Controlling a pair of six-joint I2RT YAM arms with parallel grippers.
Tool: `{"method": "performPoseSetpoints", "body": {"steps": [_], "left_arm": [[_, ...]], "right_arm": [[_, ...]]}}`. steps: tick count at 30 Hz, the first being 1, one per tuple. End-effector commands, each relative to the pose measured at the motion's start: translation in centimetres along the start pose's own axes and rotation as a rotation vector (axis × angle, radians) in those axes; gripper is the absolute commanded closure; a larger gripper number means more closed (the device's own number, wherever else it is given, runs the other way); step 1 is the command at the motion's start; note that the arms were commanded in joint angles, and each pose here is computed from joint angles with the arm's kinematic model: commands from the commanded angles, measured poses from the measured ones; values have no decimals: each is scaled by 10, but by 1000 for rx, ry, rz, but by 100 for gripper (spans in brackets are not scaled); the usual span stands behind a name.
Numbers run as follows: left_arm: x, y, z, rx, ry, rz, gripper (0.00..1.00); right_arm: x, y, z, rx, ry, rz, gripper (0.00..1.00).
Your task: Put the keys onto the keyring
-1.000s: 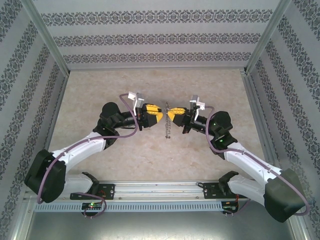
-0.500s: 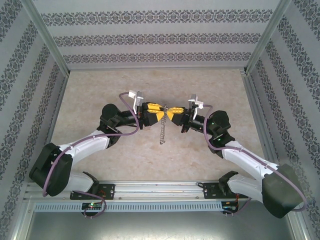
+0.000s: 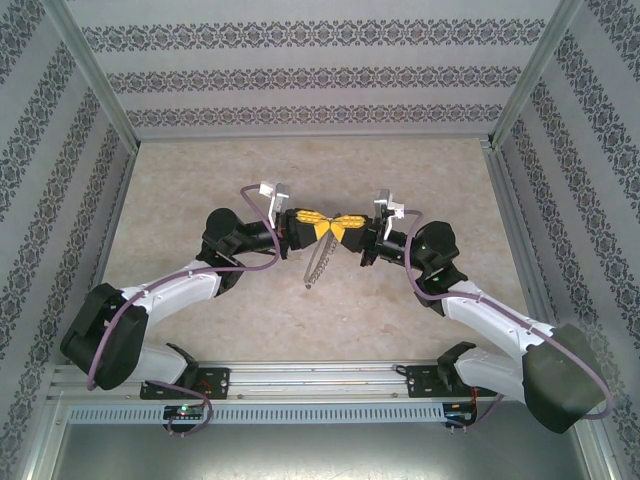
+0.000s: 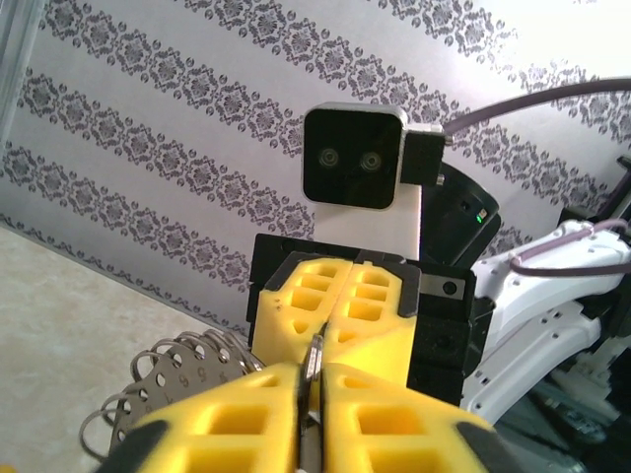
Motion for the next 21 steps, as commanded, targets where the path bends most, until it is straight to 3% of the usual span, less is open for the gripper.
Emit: {"method": "performPoseSetpoints", "body": {"steps": [1, 5, 7, 11, 21], "left_arm": [[-2, -1, -18, 77, -63, -6, 96], [-2, -1, -19, 75, -67, -1, 100], [-1, -1, -20, 65, -83, 14, 100], [2, 3, -23, 17, -159, 58, 100], [16, 10, -25, -60, -349, 274, 100]], "right_arm": [[-17, -3, 6, -26, 44, -54, 100], [-14, -2, 5, -23, 30, -38, 99], [-13, 3, 2, 0, 22, -32, 72], [-13, 24, -8, 87, 11, -25, 52], [4, 47, -6, 140, -16, 67, 47]]}}
Point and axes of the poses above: each hand's point on the last joint's axis, 136 mm out from that joint toward the fingers, its own y axis back along the fingers, its own z axis along the line the jaws close on, x = y × z, the point moved 3 cm from there along y, back along the fingers, and after that the axes turned 13 degrees about y, right-handed, at the moved point
